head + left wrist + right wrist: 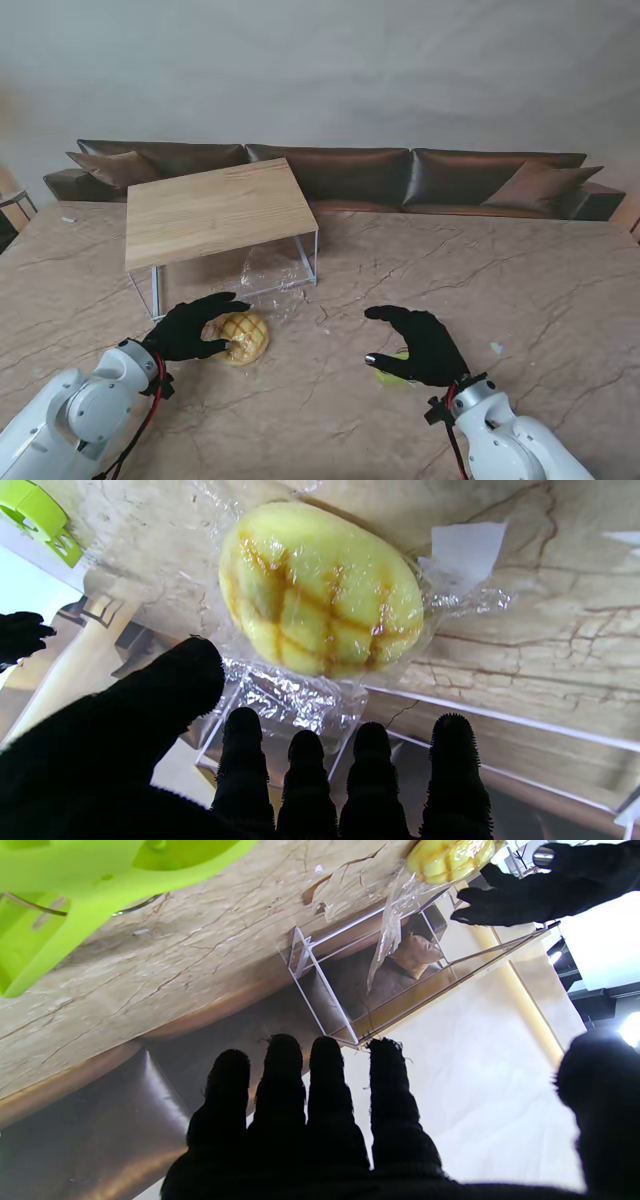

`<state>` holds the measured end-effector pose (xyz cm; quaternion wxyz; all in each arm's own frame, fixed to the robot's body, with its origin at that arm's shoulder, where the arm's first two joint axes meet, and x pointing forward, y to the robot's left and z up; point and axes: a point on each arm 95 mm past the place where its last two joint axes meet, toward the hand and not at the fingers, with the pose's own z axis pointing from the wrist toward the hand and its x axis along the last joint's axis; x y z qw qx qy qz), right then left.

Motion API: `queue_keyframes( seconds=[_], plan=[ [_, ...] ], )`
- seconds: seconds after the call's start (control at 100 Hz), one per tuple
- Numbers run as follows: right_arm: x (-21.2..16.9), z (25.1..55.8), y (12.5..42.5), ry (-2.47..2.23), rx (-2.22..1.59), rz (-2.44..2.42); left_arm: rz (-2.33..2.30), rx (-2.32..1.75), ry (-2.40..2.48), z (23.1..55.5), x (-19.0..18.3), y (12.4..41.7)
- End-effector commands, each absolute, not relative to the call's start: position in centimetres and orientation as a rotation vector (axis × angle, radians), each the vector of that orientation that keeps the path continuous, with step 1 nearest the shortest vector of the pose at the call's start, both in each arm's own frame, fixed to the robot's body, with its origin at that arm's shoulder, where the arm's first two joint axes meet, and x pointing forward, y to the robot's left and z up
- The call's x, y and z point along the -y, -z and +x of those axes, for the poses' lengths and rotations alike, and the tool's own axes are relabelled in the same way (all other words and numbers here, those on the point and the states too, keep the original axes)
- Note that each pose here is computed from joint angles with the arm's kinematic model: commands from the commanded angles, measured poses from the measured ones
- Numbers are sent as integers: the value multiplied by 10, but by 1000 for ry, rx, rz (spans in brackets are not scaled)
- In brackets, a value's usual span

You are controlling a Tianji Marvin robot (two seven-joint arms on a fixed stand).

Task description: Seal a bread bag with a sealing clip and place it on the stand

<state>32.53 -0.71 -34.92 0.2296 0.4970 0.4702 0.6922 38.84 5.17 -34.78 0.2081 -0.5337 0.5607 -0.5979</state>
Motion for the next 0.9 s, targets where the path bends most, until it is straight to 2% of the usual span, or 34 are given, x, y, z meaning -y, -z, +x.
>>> queue_keyframes(
  seconds=[0.0, 0.23, 0.89],
  plan=[
    [3, 323, 348, -1921, -1286, 1366, -1502, -1582, 1661, 387, -47, 361],
    [0, 321, 352, -1915, -1294, 1379, -1558, -1629, 1710, 383, -24, 387],
    [1, 320, 350, -1858, -1287, 1413, -1764, -1492, 1932, 330, 60, 407]
  ],
)
